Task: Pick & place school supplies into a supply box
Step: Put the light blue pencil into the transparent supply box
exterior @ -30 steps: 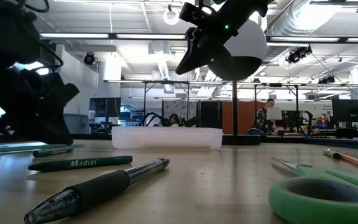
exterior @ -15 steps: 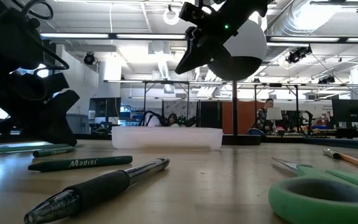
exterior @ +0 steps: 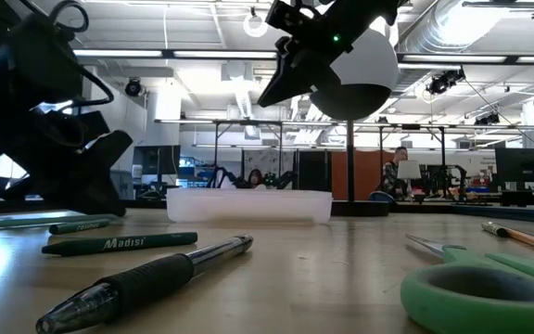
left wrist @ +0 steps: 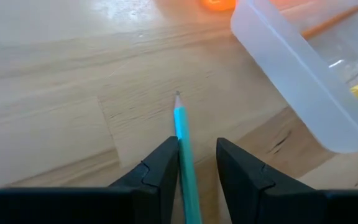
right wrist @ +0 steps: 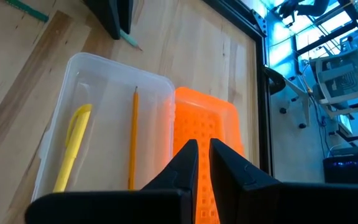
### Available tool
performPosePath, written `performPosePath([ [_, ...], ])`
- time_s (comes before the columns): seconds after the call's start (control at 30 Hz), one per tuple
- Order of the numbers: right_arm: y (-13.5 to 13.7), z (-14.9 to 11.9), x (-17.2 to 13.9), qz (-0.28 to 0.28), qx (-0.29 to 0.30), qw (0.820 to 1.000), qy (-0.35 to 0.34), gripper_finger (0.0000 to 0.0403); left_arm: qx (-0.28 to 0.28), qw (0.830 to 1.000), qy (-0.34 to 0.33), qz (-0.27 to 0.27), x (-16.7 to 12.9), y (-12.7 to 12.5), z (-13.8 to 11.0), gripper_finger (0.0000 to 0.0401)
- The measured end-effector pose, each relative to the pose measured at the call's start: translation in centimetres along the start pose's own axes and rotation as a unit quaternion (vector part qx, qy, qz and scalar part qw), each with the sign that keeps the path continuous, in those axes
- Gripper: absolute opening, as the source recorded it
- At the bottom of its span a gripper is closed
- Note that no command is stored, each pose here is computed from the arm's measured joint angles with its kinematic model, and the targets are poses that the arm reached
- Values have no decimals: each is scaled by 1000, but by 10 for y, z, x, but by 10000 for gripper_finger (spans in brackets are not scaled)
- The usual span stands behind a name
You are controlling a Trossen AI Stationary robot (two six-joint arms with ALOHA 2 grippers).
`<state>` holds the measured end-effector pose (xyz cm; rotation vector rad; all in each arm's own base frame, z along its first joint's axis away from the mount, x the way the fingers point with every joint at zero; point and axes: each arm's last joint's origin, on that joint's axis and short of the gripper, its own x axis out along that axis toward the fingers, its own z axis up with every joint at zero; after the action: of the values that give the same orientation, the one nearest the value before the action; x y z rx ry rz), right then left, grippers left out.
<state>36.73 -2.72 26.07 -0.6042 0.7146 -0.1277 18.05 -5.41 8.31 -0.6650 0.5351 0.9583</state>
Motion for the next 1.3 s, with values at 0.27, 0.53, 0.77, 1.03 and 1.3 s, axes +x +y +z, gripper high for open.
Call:
performPosePath([
  [0.27,2,2,0,34,-11,999,-25,18,45,999,-8,7,0,1,0,145],
  [0.53,2,2,0,33,-13,999,-24,17,71,997,-2,11,1,2,-1,145],
  [0.77,2,2,0,33,-13,999,-24,16,91,995,-21,25,6,4,-7,145],
  [1.03,0,0,1,35,-18,999,-25,20,89,993,-70,21,5,11,-27,142],
  [1.3,-10,-6,4,64,-11,997,-41,17,66,988,-139,19,10,20,-41,37],
])
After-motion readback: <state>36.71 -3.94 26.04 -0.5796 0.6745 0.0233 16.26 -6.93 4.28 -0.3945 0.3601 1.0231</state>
